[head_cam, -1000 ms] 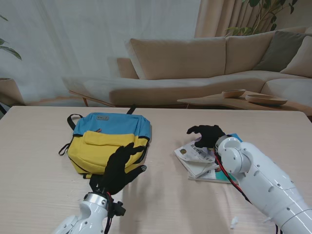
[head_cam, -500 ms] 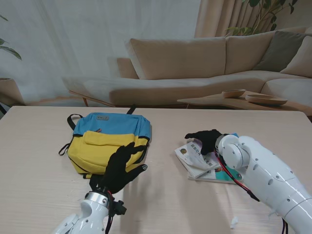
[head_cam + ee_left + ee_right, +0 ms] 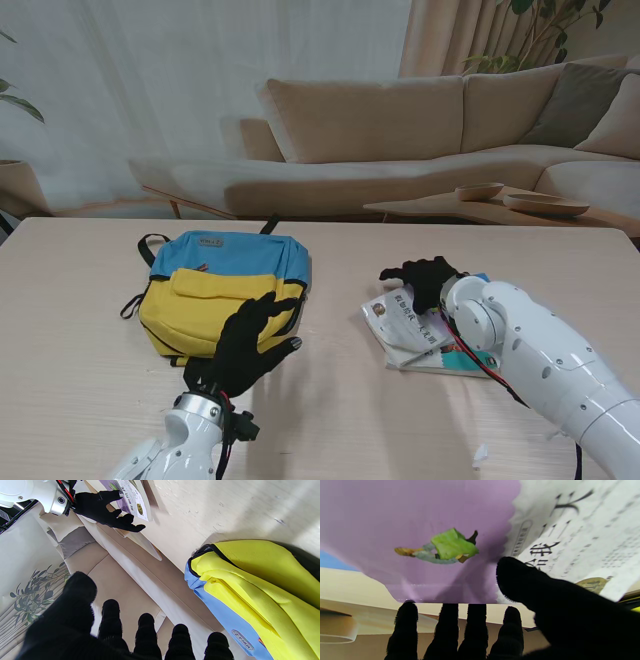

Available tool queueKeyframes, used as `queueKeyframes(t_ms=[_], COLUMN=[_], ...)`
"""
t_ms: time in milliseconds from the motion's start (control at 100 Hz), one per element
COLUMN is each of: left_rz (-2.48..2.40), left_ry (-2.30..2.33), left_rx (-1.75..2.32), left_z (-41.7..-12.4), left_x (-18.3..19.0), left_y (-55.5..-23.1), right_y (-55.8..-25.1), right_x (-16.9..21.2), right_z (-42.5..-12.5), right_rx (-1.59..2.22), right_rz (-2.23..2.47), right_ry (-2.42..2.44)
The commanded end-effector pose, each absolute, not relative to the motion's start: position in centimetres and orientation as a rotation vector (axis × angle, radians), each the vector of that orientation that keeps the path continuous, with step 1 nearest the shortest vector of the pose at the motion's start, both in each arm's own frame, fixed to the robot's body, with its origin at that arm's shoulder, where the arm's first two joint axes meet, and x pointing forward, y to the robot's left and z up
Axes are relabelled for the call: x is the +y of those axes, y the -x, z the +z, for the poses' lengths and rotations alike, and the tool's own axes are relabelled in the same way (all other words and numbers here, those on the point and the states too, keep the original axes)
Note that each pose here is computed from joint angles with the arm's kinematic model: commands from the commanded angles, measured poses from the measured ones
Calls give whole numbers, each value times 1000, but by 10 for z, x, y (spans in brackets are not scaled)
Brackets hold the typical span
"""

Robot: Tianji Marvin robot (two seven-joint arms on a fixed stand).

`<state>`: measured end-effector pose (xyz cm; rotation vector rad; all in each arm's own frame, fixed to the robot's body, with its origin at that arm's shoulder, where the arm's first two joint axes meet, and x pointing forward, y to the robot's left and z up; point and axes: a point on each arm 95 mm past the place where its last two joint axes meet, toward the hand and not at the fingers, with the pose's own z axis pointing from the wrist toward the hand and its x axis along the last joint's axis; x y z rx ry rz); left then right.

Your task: Pack books into the school bag then zip close the school bag

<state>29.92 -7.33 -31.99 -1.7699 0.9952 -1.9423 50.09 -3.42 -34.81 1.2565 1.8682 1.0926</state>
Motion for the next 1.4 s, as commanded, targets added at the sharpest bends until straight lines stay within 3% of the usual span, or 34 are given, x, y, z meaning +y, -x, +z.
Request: queueKeyframes(t_ms=[0,620,1390], left_rz=[-1945,-1948,-1951], left_ry=[1784,1779,1785], left_rx=[1005,1002,1005], left_z=[-319,-319,-320], left_x=[-77,-76,-77], left_y=[-296,-296,-296], right_y=[-493,-489,-454], right_x=[-34,-25,-28], right_z=[-366,-358,-310], right_rx=[1905,1762,1518], right_rz=[1061,1281,1481], right_ry=[-1280,-1166,-1289])
